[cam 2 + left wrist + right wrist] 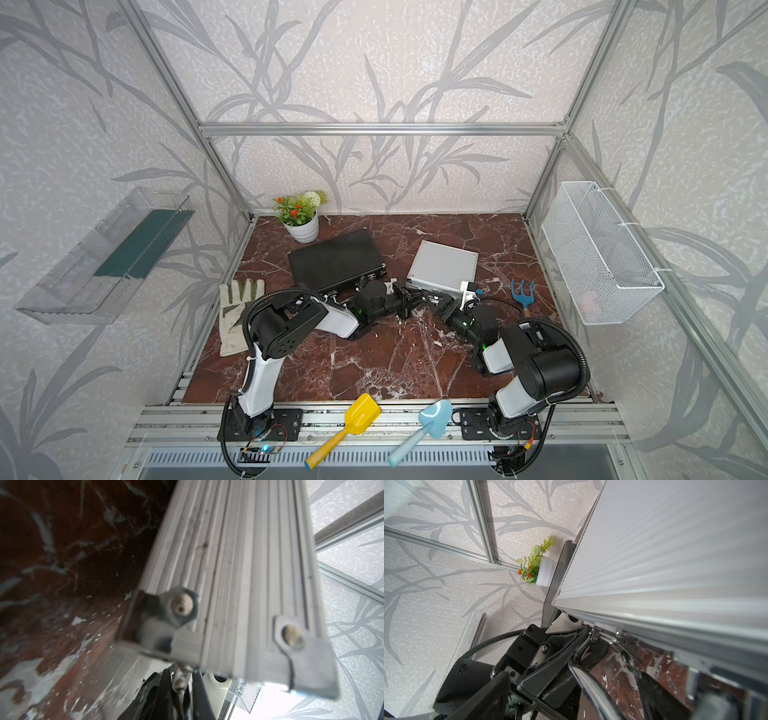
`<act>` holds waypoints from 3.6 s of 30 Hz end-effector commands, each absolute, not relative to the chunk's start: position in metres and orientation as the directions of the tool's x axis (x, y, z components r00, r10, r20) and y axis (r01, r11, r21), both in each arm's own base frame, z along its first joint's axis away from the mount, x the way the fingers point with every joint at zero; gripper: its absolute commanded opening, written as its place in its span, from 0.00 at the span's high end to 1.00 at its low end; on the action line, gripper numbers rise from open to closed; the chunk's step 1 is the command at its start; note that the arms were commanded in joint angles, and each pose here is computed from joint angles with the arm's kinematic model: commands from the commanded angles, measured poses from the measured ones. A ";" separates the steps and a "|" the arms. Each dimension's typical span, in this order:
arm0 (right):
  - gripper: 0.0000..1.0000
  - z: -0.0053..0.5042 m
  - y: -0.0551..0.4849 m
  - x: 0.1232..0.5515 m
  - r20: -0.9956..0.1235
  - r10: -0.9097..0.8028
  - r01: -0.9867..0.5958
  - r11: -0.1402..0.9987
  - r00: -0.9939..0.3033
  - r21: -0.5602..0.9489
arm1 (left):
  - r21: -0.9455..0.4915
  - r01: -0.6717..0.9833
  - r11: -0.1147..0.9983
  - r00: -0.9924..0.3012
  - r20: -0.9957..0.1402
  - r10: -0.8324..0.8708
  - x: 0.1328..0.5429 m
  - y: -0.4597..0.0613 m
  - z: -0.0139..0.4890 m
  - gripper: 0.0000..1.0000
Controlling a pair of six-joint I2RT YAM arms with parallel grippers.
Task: Open the poker set cases
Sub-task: Open the fastener on the poker set case, then place the poker set case at the center of the board.
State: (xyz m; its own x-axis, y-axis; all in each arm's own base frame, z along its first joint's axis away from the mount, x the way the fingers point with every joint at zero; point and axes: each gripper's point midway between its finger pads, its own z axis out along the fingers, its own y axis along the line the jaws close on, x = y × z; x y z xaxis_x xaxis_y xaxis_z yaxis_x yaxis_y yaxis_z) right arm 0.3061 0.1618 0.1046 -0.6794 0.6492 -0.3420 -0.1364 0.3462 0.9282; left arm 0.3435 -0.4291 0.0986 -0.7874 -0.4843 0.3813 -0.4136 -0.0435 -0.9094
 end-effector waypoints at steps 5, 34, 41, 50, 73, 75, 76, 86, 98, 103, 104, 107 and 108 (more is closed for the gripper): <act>0.09 0.135 0.163 0.317 -0.381 0.674 -0.220 0.315 -0.633 0.923 | -0.928 -0.270 -0.255 -0.857 0.353 -0.376 0.344 -0.440 0.203 1.00; 0.17 0.215 0.151 0.327 -0.264 0.787 -0.287 0.115 -0.558 0.951 | -0.911 -0.365 -0.193 -0.812 0.412 -0.414 0.345 -0.439 0.138 1.00; 0.17 0.227 0.143 0.326 -0.209 0.823 -0.281 0.062 -0.529 0.958 | -0.908 -0.374 -0.189 -0.810 0.419 -0.412 0.345 -0.441 0.129 1.00; 0.17 0.237 0.138 0.321 -0.214 0.833 -0.306 0.056 -0.510 0.950 | -0.905 -0.388 -0.174 -0.800 0.425 -0.424 0.345 -0.437 0.112 1.00; 0.06 0.105 0.118 0.283 -0.334 0.713 0.034 0.448 -0.616 0.893 | -0.907 -0.387 -0.166 -0.796 0.419 -0.437 0.346 -0.430 0.091 1.00; 0.05 0.098 0.111 0.272 -0.355 0.695 0.077 0.508 -0.625 0.858 | -0.908 -0.390 -0.156 -0.795 0.417 -0.440 0.345 -0.430 0.084 1.00; 0.04 0.096 0.106 0.266 -0.369 0.689 0.098 0.537 -0.624 0.838 | -0.908 -0.393 -0.148 -0.795 0.416 -0.440 0.345 -0.430 0.080 1.00; 0.15 0.080 0.080 0.248 -0.387 0.632 0.160 0.634 -0.672 0.757 | -0.914 -0.401 -0.066 -0.804 0.385 -0.453 0.338 -0.428 0.036 1.00; 0.13 0.079 0.067 0.269 -0.457 0.592 0.166 0.712 -0.664 0.682 | -0.921 -0.369 0.124 -0.844 0.276 -0.460 0.322 -0.420 -0.010 1.00; 0.12 0.075 0.066 0.269 -0.459 0.584 0.171 0.723 -0.670 0.670 | -0.903 -0.395 0.169 -0.837 0.278 -0.471 0.316 -0.414 -0.032 1.00; 0.12 0.074 0.065 0.269 -0.459 0.582 0.173 0.726 -0.671 0.666 | -0.897 -0.401 0.187 -0.837 0.276 -0.473 0.315 -0.412 -0.038 1.00; 0.11 0.071 0.063 0.269 -0.461 0.584 0.182 0.729 -0.668 0.660 | -0.875 -0.425 0.232 -0.831 0.275 -0.484 0.310 -0.405 -0.052 1.00; 0.10 0.072 0.062 0.269 -0.465 0.586 0.182 0.729 -0.664 0.660 | -0.868 -0.434 0.242 -0.828 0.277 -0.488 0.308 -0.402 -0.056 1.00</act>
